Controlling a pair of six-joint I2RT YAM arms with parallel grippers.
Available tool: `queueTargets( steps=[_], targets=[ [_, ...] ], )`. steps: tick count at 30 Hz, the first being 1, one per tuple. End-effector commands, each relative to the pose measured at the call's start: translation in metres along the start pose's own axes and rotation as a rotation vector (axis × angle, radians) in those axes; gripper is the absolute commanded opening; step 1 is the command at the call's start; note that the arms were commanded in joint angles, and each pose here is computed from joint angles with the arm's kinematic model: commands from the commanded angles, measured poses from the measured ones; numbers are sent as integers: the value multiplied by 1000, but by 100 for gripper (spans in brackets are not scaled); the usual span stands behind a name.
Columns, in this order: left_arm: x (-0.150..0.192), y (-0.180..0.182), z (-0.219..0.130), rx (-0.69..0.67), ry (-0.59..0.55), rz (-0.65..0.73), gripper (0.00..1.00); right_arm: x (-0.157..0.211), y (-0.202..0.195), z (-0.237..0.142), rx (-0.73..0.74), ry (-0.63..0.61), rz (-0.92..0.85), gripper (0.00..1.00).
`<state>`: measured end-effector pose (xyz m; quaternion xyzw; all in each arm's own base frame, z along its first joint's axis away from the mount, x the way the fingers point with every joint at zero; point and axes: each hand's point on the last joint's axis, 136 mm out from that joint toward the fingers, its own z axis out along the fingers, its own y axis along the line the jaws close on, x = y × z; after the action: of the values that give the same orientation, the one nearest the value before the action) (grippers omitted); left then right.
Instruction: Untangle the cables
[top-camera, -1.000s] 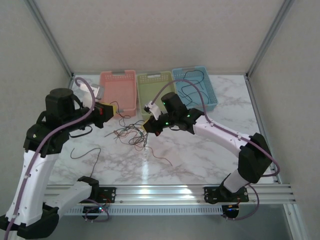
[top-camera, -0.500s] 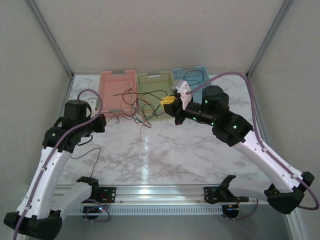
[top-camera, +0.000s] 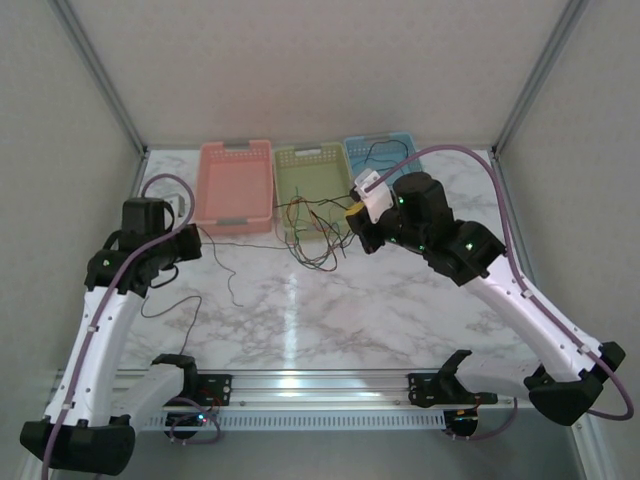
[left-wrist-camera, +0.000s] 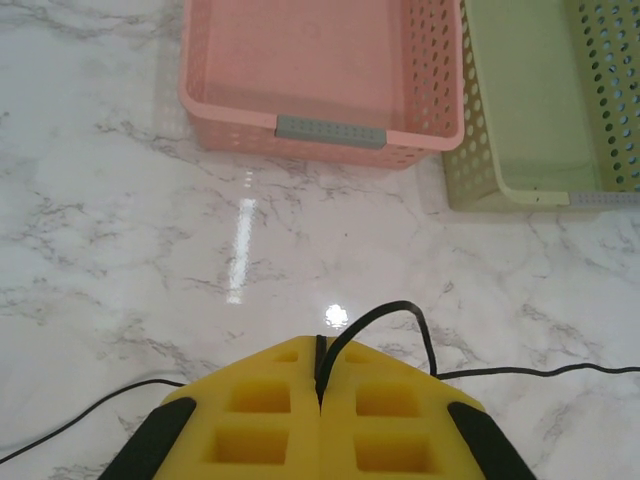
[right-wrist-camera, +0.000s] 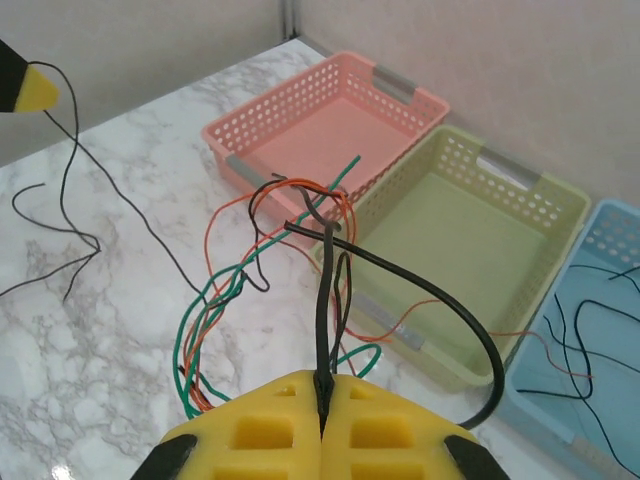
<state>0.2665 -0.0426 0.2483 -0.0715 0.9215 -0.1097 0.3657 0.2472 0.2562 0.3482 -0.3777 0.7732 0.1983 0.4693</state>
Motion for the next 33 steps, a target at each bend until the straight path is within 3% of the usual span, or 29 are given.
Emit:
queueTargets(
  steps=[1,4,7,11,23,26,33],
  targets=[
    [-7,-24,-5,138,-15,6,0,-1,7,-4,-55,-30,43,0],
    [0,-25,-2,149,16,1,0,2,-1,5,-9,-1,67,0],
    [4,5,0,-13,14,-4,0,5,-21,4,91,2,82,0],
    [2,32,-4,-127,-15,-61,0,14,-68,-7,284,10,146,0],
    [-21,70,-25,-186,-136,-261,0,76,-148,-55,713,116,228,0],
    [-24,72,-28,-188,-148,-275,0,86,-156,-60,766,147,228,0],
    [-26,63,-25,-132,-140,-278,0,91,-152,-55,733,138,251,0]
  ],
)
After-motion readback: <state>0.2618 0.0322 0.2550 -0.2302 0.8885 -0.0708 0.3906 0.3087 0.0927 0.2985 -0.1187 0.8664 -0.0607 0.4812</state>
